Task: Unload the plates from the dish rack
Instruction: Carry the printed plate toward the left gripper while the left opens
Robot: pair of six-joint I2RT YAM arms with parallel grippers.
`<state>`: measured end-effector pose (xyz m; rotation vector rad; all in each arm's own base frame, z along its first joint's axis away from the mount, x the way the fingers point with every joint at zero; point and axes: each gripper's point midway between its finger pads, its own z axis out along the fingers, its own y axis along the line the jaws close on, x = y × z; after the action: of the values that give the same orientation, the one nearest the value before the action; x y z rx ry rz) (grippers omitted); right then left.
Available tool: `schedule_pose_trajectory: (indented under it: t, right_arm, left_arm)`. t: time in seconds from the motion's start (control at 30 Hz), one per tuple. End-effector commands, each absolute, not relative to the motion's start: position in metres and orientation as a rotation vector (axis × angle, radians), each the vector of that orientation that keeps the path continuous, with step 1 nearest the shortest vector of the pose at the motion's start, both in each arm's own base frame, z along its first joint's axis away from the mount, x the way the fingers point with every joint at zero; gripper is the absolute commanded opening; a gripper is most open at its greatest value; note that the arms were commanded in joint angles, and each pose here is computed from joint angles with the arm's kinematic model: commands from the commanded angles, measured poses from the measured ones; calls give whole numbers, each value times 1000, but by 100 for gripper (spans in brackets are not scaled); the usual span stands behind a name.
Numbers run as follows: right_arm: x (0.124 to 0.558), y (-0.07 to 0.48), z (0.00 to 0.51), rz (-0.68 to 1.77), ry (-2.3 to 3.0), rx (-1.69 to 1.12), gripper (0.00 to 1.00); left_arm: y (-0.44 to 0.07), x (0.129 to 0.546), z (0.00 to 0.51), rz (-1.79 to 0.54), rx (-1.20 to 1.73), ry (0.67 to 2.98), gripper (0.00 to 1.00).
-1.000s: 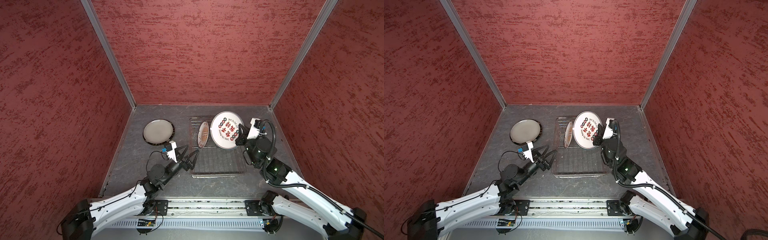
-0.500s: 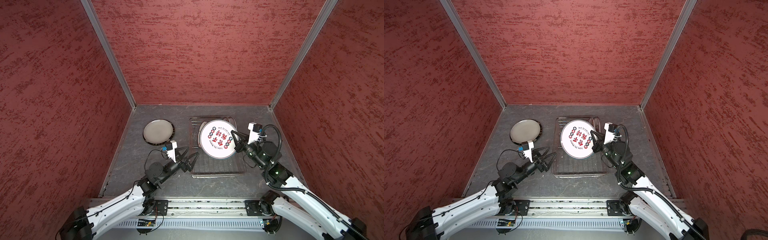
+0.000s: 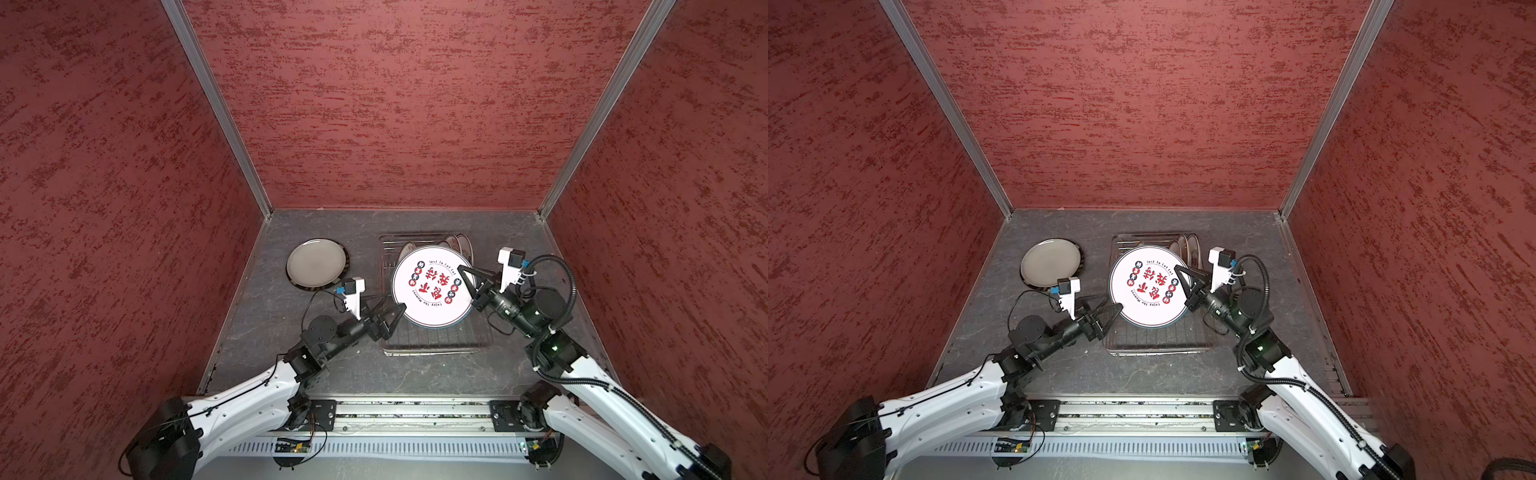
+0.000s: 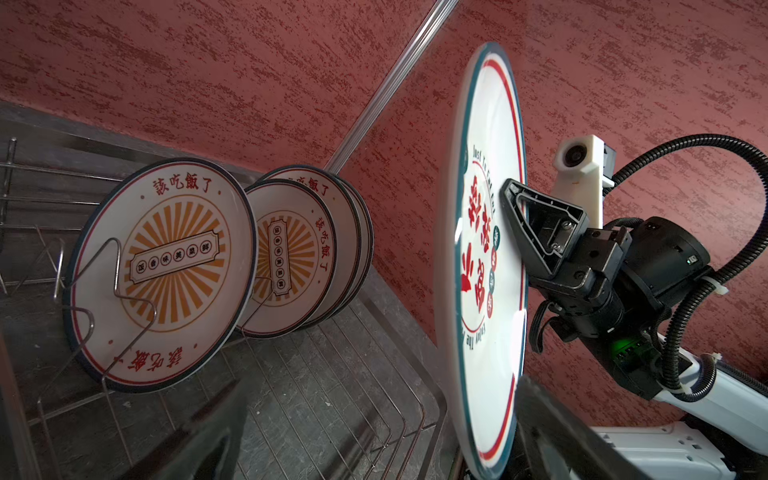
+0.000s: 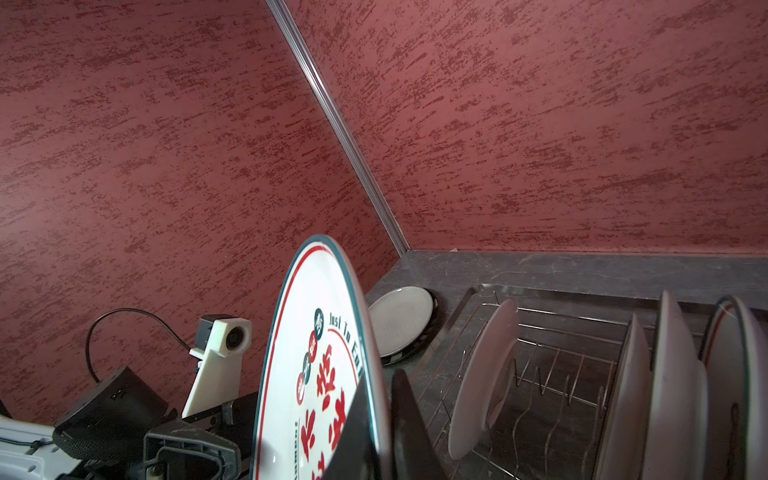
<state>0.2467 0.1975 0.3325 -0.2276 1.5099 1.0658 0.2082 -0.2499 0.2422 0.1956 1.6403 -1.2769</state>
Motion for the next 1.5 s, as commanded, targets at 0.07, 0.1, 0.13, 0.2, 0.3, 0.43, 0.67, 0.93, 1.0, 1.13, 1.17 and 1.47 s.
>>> schedule_pose_trajectory:
  t: [0.07, 0.1, 0.13, 0.2, 0.3, 0.43, 0.67, 0.93, 1.0, 1.13, 1.17, 1.47]
  right_arm:
    - [242, 198, 357, 1106, 1418, -247, 0]
    - [244, 198, 357, 1103, 1423, -245, 0]
    - [244, 199, 357, 1103, 1425, -246, 0]
    - [246, 201, 356, 1107, 1432, -252, 0]
    - [249, 202, 353, 1100, 1446, -248, 0]
    - [251, 199, 352, 1074, 1447, -239, 0]
    - [250, 198, 353, 1055, 1435, -252, 0]
    - [252, 196, 351, 1037, 1440, -239, 0]
    - [253, 196, 350, 1033, 1441, -242, 0]
    - [254, 196, 349, 1030, 1445, -242, 0]
    - [255, 197, 348, 1031, 1447, -243, 0]
    - [255, 193, 349, 1011, 1447, -233, 0]
  left_arm:
    - [-249, 211, 260, -1273, 170, 1594, 90]
    - [-249, 212, 260, -1273, 163, 1593, 86]
    - [-250, 213, 259, -1275, 161, 1599, 83]
    - [-253, 212, 259, -1283, 174, 1601, 77]
    - [-256, 212, 260, -1290, 185, 1605, 65]
    - [-258, 213, 260, -1290, 187, 1609, 46]
    - [-267, 216, 256, -1304, 185, 1633, 32]
    - [-273, 220, 253, -1309, 178, 1660, 12]
    - [-274, 219, 252, -1318, 182, 1666, 10]
    - [-276, 215, 255, -1358, 188, 1655, 8]
    - [-277, 214, 255, -1364, 189, 1656, 9]
    - [-284, 211, 257, -1425, 214, 1649, 15]
